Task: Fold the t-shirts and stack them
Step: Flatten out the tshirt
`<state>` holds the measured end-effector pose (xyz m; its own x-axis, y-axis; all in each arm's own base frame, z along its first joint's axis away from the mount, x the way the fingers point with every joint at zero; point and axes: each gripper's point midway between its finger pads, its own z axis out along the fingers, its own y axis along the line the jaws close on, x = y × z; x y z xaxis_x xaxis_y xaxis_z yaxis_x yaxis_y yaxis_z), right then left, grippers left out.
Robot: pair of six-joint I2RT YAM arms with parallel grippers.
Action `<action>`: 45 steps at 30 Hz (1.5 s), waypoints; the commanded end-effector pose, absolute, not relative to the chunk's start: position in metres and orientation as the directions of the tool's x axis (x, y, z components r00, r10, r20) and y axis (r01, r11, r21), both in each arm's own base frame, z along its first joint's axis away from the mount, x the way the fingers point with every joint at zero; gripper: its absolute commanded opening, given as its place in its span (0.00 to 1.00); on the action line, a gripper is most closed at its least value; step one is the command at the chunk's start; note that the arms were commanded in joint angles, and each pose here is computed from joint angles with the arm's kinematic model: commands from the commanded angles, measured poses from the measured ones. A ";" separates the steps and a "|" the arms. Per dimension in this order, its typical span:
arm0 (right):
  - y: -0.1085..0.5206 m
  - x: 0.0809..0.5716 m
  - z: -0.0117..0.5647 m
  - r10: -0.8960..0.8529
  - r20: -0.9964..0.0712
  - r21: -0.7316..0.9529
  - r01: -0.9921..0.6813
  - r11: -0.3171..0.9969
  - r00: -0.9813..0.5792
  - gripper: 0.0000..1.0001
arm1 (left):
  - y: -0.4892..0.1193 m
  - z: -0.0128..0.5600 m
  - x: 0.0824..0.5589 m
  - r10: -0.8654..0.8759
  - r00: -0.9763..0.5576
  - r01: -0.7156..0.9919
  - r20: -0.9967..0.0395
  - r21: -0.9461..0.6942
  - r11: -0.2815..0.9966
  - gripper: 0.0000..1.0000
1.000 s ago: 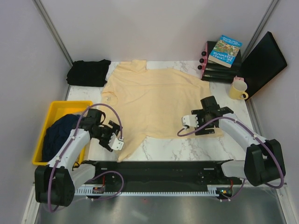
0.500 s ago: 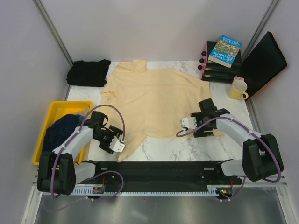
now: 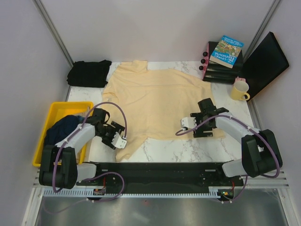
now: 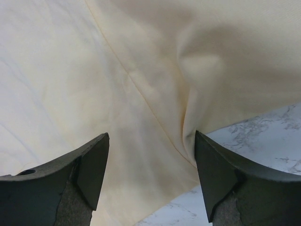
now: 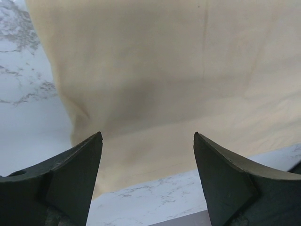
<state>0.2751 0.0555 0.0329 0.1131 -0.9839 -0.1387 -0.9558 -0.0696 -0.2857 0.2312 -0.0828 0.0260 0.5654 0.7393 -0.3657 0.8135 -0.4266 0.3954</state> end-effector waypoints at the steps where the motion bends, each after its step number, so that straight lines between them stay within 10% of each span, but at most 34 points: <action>1: 0.070 0.280 0.056 -0.969 -0.188 -0.285 -0.953 -0.099 0.157 0.86 | -0.072 0.014 0.233 0.764 0.563 0.815 -0.315 0.364 -0.450 0.79; 23: 0.053 0.224 0.019 -0.976 -0.138 -0.146 -0.978 -0.147 0.168 0.89 | -0.071 0.012 0.241 0.761 0.571 0.812 -0.308 0.350 -0.467 0.76; 35: 0.045 0.247 -0.002 -0.993 -0.078 -0.226 -0.971 -0.071 0.091 0.81 | -0.069 0.017 0.240 0.767 0.567 0.814 -0.301 0.351 -0.464 0.40; 39: 0.044 0.254 -0.003 -0.994 -0.070 -0.251 -0.966 -0.063 0.083 0.50 | -0.067 0.016 0.236 0.773 0.559 0.820 -0.300 0.336 -0.463 0.02; 45: 0.042 0.276 0.004 -0.998 -0.046 -0.325 -0.945 -0.033 0.051 0.00 | -0.070 0.026 0.245 0.786 0.533 0.833 -0.312 0.356 -0.424 0.02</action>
